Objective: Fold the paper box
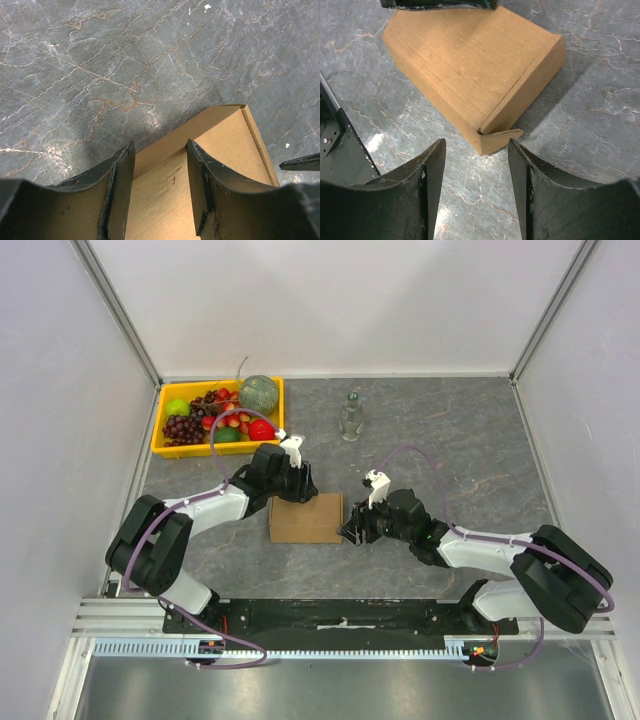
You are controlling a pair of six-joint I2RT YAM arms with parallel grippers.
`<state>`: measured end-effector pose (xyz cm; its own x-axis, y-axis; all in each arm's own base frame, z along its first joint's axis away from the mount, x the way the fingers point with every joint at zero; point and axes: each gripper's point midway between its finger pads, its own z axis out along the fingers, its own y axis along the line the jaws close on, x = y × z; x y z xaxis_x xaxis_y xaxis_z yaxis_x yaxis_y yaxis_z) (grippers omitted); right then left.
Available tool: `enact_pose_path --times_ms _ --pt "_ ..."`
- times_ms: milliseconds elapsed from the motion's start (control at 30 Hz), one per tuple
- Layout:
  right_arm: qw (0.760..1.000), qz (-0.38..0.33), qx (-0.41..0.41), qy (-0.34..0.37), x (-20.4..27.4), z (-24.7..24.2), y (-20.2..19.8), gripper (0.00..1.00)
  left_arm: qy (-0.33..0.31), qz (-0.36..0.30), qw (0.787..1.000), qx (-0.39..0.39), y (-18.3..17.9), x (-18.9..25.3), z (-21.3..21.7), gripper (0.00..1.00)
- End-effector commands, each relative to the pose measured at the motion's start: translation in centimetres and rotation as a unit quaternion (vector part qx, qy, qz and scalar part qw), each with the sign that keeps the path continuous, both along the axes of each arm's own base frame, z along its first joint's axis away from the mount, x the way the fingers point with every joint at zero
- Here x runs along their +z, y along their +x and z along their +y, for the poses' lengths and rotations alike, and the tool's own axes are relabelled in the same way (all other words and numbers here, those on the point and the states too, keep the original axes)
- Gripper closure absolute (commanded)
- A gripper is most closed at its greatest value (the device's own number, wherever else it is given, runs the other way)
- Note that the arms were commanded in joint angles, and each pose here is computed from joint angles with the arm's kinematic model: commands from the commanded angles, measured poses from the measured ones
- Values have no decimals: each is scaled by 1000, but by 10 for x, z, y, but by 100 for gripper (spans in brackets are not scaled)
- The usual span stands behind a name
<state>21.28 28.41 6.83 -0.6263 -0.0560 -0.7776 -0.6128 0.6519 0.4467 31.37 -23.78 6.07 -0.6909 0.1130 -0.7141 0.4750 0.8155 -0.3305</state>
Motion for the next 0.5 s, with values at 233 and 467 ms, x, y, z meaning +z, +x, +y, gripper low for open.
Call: enact_pose_path --times_ms 233,467 --pt "1000 13 8 27 -6 16 2 38 24 53 998 -3 -17 -23 5 48" --pt "999 29 3 21 -21 19 0 38 24 54 998 -3 -18 -24 5 48"
